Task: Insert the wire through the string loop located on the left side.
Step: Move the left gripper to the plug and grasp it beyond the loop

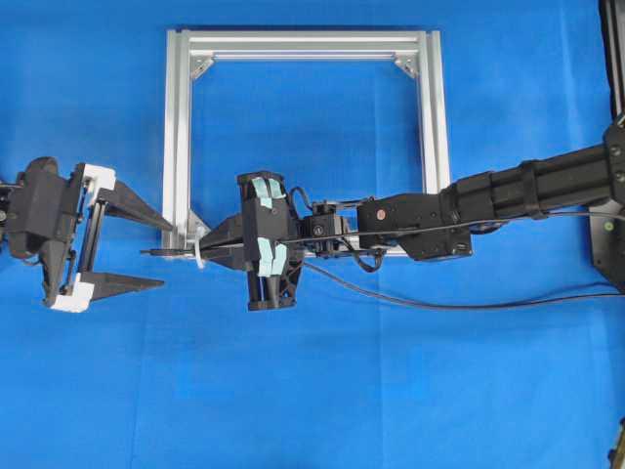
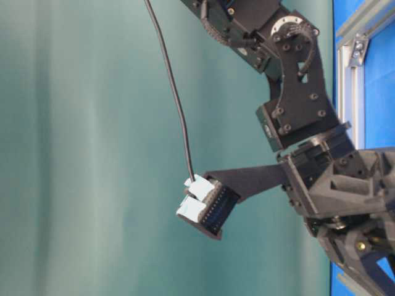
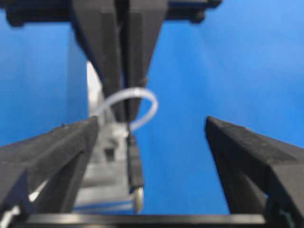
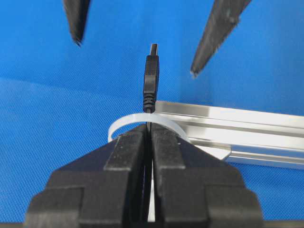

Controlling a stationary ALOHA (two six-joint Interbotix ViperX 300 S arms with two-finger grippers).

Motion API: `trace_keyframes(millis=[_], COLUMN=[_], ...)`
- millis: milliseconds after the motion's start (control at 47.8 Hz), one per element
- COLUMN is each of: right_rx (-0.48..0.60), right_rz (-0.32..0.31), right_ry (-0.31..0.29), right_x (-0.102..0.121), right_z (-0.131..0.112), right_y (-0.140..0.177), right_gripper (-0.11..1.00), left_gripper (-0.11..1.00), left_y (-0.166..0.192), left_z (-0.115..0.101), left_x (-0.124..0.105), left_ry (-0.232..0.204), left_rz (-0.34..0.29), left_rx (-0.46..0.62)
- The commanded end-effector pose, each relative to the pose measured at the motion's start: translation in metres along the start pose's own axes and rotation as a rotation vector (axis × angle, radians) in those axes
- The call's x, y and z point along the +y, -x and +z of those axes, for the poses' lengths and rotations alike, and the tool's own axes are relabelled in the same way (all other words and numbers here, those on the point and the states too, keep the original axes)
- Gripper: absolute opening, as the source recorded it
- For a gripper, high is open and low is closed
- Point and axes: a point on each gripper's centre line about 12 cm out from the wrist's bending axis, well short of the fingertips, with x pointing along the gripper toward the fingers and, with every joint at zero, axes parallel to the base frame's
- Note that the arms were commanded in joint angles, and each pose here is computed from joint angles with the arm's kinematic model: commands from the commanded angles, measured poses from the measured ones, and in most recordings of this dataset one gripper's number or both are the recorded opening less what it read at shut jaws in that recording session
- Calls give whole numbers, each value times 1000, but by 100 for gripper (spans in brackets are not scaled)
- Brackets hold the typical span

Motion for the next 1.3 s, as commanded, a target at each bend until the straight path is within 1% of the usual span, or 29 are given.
trace_keyframes(millis=[0,293,1277], right_rx=[-43,-43,-46], right_rz=[4,3,3], right_ry=[2,2,2], right_x=[1,1,1], right_z=[16,16,17], right_y=[1,1,2], right_gripper=[0,0,0], left_gripper=[88,87,87], left_y=[-4,-15,-17], left_z=[1,-19,-17], left_x=[3,6,6], left_ry=[4,2,0], left_rz=[12,26,28], left_rx=[5,100,95])
